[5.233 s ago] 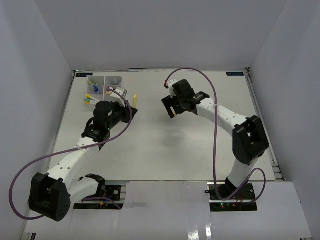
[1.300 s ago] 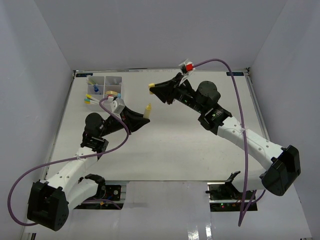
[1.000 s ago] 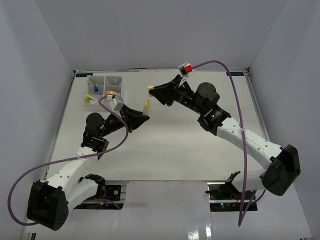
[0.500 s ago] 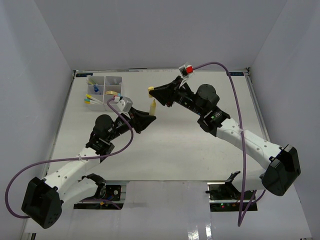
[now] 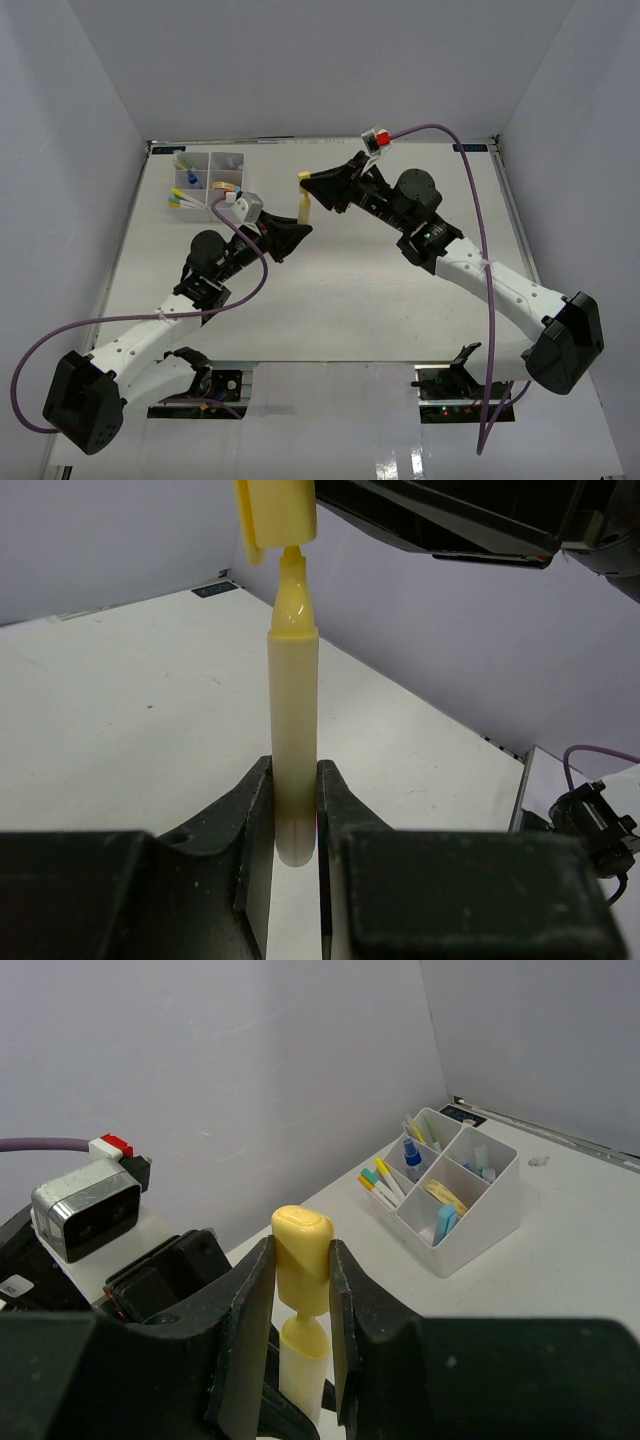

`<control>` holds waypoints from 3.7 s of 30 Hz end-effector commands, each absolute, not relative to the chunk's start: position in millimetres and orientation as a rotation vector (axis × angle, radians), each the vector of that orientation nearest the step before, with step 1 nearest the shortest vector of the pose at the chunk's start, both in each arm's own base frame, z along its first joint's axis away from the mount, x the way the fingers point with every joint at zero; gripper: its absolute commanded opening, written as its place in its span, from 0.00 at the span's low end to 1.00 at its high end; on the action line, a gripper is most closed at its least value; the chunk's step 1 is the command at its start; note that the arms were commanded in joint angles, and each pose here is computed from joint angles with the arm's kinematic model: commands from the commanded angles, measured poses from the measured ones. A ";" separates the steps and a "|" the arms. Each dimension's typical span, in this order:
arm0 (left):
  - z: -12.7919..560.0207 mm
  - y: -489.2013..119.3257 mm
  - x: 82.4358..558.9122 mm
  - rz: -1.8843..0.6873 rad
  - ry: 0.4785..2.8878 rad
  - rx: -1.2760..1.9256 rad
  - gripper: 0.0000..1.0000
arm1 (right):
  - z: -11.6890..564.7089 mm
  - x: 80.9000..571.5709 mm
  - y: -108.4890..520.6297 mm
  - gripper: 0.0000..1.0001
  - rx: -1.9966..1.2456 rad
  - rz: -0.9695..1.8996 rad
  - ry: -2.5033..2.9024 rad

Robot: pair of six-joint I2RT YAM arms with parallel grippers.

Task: Sort the stationery into containers
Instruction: Close the pen cap on the pen.

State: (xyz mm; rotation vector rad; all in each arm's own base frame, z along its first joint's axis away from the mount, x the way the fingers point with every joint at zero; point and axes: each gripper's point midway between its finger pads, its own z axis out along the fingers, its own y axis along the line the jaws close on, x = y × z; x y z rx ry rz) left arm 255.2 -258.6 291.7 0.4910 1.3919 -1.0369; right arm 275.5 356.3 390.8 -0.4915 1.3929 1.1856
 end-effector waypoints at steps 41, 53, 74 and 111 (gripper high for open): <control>321.9 -261.3 263.9 -0.986 1.271 0.452 0.00 | 411.6 272.8 343.5 0.08 -0.428 1.182 1.340; 328.2 -263.6 268.7 -0.975 1.248 0.438 0.00 | 410.0 270.7 342.6 0.08 -0.421 1.193 1.343; 340.8 -270.1 262.8 -0.969 1.147 0.490 0.00 | 405.7 262.6 339.9 0.11 -0.484 1.172 1.322; 356.8 -273.6 251.3 -0.950 1.046 0.586 0.00 | 409.5 244.9 328.6 0.38 -0.547 1.156 1.268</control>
